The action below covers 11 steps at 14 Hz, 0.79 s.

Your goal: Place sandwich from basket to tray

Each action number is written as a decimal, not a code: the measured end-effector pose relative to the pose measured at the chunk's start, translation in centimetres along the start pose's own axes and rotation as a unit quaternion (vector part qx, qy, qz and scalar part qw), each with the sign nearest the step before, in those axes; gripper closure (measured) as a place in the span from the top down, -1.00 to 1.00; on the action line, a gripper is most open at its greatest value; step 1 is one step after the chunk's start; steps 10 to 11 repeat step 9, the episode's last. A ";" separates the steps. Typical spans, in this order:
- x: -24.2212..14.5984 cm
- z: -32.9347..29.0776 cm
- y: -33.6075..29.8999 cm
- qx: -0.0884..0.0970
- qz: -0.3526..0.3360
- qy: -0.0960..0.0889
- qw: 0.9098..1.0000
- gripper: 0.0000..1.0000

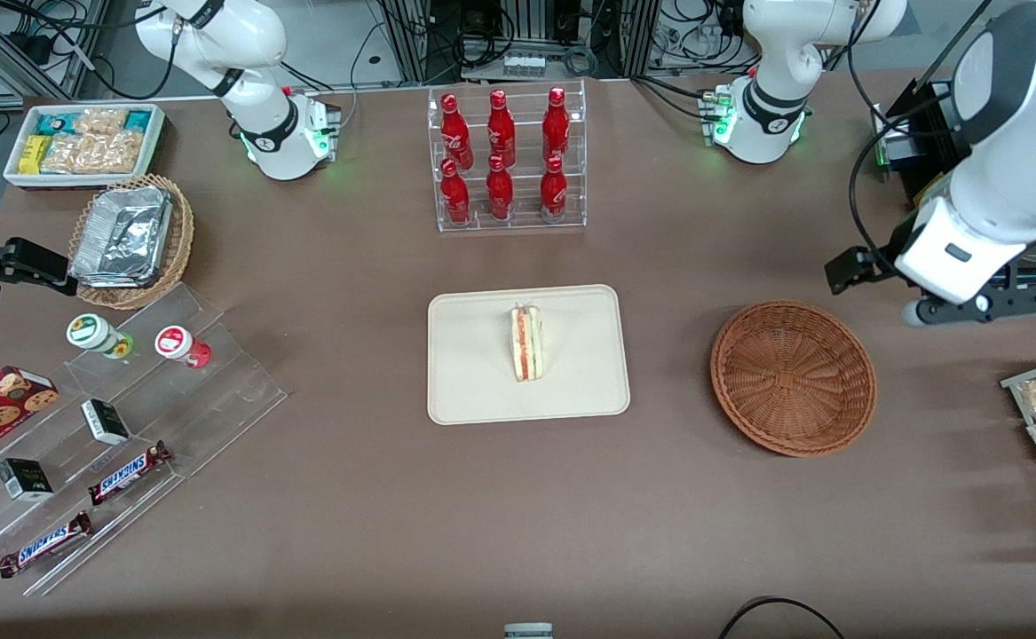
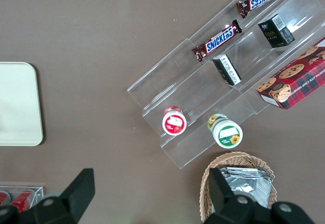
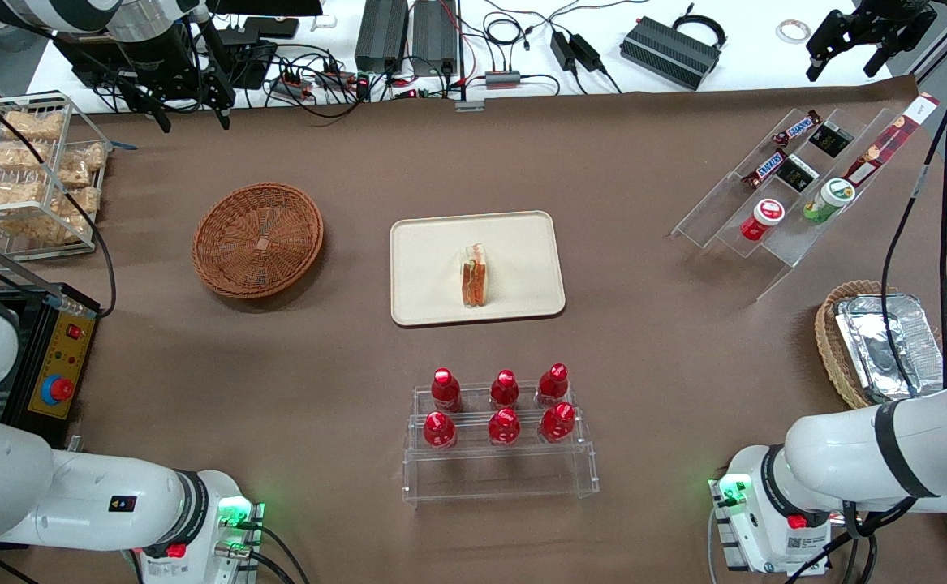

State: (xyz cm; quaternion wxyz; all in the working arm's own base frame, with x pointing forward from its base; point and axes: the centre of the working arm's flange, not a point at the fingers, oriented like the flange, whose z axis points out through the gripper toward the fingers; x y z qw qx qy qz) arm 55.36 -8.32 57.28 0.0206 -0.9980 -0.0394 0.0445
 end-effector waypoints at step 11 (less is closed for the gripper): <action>-0.1 -1.5 -3.9 -0.006 0.014 0.018 1.000 1.00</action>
